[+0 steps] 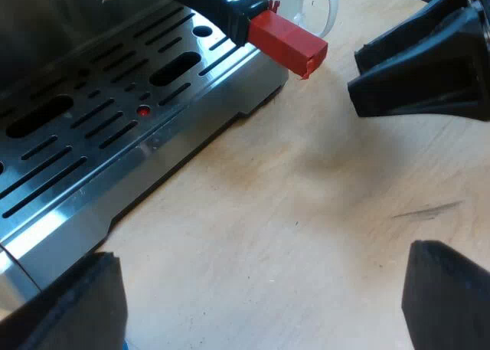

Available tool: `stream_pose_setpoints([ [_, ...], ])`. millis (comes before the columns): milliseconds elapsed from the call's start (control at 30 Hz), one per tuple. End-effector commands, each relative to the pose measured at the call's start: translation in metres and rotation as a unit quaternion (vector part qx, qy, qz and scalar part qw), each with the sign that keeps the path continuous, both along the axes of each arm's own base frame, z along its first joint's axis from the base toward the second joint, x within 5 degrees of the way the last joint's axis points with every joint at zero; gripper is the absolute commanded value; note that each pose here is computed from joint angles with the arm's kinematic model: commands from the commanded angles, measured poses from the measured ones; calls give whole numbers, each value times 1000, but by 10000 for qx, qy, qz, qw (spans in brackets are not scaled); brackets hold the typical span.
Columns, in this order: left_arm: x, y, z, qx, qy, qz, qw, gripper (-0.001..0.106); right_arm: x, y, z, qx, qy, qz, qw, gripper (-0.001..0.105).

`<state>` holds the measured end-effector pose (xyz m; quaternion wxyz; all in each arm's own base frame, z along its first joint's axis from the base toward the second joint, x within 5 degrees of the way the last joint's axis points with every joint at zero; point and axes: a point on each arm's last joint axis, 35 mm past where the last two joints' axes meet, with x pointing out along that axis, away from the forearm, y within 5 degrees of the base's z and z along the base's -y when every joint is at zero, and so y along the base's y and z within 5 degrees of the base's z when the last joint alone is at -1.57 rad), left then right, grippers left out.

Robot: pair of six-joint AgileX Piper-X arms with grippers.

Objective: Grind coffee beans and then tamp

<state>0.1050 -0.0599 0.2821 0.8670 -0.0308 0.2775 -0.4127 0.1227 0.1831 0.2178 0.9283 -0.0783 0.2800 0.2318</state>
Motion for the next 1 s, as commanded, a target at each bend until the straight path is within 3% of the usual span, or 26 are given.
stream_pose_setpoints([
  [33,0,-1,2,-55,-86,-92,9999,80,0,1,2,-31,-133,56,9999,28],
  [167,0,-1,2,-55,-86,-92,9999,80,0,1,2,-331,-282,305,9986,23],
  [200,0,-1,2,-55,-86,-92,9999,80,0,2,3,-644,-482,559,9952,18],
  [333,0,-1,2,-55,-86,-92,9999,80,-4,10,11,-451,-917,641,9927,18],
  [400,0,-1,2,-55,-86,-92,9999,80,-10,16,19,-467,-1490,106,9877,18],
  [467,0,-1,2,-55,-86,-92,9999,80,-13,18,18,-553,-1600,-81,9855,18],
  [1000,0,-1,2,-55,-86,-92,9999,80,-16,33,-12,-924,-1370,135,9862,18],
])
